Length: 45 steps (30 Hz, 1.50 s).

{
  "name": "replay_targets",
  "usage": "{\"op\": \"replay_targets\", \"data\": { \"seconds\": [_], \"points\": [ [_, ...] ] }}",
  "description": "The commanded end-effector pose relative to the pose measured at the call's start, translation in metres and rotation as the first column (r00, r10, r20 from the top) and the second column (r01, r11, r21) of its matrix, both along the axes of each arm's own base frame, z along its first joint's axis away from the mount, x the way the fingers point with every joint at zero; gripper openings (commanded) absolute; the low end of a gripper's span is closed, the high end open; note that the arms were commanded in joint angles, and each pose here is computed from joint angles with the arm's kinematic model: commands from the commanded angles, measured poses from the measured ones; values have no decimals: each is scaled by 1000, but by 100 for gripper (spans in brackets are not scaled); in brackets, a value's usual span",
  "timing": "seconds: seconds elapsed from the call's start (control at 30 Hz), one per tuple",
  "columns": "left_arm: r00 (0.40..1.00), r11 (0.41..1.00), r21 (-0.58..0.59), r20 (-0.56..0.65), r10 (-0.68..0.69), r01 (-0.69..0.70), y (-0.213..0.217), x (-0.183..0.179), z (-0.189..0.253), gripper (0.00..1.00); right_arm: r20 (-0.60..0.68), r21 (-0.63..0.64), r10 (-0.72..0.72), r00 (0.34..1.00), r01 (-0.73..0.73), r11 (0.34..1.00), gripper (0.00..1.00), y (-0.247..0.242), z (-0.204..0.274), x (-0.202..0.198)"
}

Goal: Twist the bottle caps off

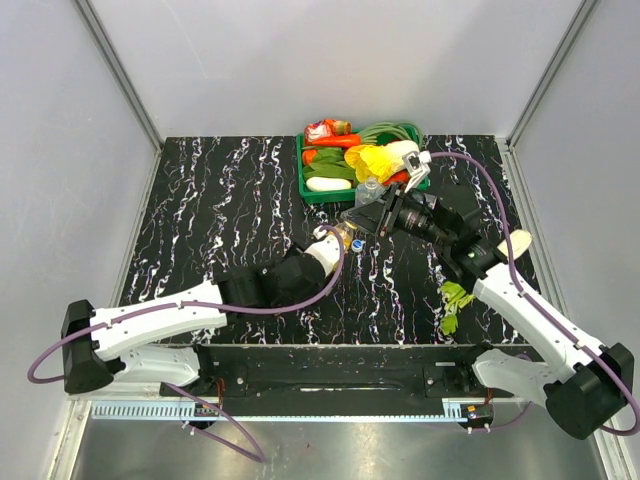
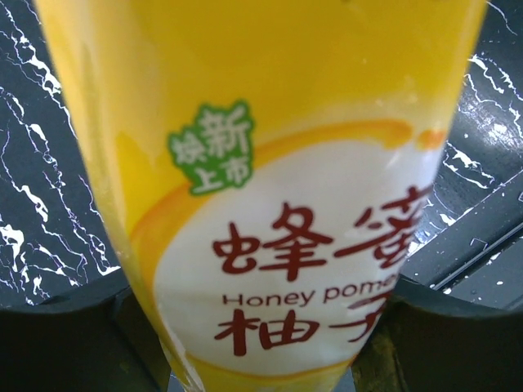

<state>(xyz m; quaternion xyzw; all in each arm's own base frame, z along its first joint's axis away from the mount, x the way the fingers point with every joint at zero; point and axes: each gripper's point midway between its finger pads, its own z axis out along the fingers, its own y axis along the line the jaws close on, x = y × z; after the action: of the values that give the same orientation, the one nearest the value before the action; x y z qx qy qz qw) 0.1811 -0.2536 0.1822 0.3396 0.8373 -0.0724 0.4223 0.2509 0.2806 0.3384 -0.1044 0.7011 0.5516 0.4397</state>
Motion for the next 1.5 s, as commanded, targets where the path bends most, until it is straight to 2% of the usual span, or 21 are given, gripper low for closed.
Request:
{"op": "replay_targets", "data": {
  "seconds": [0.0, 0.13, 0.33, 0.43, 0.5, 0.63, 0.83, 0.87, 1.07, 1.2, 1.47],
  "points": [
    [1000, 999, -43, 24, 13, -12, -11, 5, 13, 0, 61, 40, 47, 997, -49, 998, 22, 2, 19, -14],
    [999, 996, -75, -11, -47, 46, -20, -3, 10, 0, 94, 2, 38, 995, -38, 999, 0, -2, 15, -13],
    [976, 963, -199, -80, -203, 184, -42, -27, 11, 0, 183, -26, 44, 982, -40, 999, 0, -9, 20, -23],
    [947, 920, -290, -99, -304, 265, -52, -42, 15, 0, 267, -38, 98, 959, -91, 995, 0, -11, 27, -37],
    [907, 867, -362, -111, -406, 343, -59, -58, 21, 0, 333, -60, 160, 929, -148, 987, 0, -12, 32, -52],
    [797, 725, -490, -96, -597, 484, -68, -91, 36, 0, 453, -84, 223, 863, -208, 975, 0, -17, 43, -76],
    [646, 552, -579, -57, -762, 600, -70, -128, 55, 0, 575, -108, 316, 755, -313, 943, 0, -22, 61, -111],
    [629, 538, -581, -56, -775, 611, -70, -131, 55, 0, 591, -113, 331, 735, -331, 937, 0, -23, 63, -115],
    [596, 524, -577, -79, -799, 626, -69, -136, 48, 0, 668, -132, 359, 652, -371, 919, 0, -28, 76, -134],
    [604, 533, -577, -85, -793, 619, -70, -135, 42, 0, 695, -147, 368, 618, -378, 914, 0, -29, 79, -139],
    [625, 524, -595, -45, -779, 610, -64, -129, 48, 0, 720, -145, 316, 618, -311, 939, 0, -34, 81, -134]
  ]
}}
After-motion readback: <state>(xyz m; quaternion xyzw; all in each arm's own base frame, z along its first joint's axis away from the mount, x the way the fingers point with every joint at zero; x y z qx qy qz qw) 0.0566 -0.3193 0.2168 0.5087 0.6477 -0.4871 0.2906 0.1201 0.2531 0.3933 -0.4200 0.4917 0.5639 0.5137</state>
